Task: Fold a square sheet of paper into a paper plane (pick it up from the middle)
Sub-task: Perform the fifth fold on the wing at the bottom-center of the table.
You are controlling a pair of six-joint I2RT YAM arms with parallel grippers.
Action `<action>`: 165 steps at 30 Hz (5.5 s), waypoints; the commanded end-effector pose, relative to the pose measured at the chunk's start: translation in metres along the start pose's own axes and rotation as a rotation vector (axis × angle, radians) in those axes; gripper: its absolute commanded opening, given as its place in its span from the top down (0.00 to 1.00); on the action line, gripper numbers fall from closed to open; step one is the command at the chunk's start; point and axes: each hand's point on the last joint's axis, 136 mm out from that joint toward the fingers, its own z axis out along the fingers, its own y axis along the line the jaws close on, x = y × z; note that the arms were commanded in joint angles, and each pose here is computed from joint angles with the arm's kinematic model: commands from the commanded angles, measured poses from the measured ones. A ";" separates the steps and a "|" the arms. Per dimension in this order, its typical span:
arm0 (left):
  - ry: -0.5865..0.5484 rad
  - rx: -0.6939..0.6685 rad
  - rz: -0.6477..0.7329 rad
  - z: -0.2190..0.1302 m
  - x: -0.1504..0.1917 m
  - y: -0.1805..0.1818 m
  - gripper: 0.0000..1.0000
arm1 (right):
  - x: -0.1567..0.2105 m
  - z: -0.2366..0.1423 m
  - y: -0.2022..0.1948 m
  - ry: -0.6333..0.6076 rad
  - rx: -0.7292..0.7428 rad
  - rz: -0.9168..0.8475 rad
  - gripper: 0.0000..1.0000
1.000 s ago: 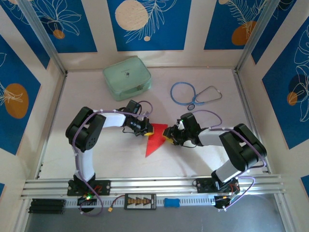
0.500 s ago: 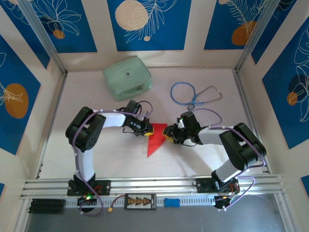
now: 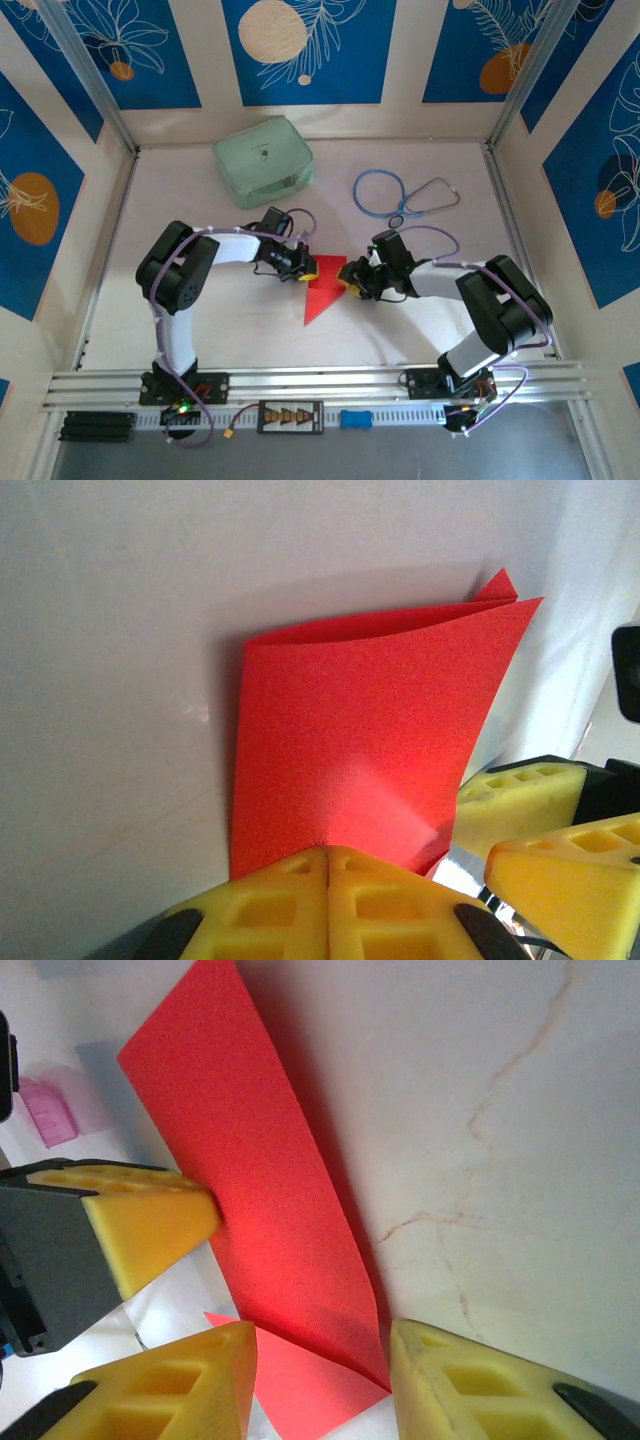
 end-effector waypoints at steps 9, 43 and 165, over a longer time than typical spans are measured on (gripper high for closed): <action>0.029 -0.037 -0.045 0.005 0.010 0.021 0.91 | -0.005 0.005 0.020 0.010 -0.083 -0.063 0.60; 0.026 -0.011 -0.030 0.002 0.008 0.015 0.91 | -0.033 0.019 0.029 0.066 -0.128 -0.204 0.71; -0.125 -0.743 0.845 0.007 0.076 -0.017 0.96 | -0.027 -0.027 0.004 -0.160 0.078 0.079 0.74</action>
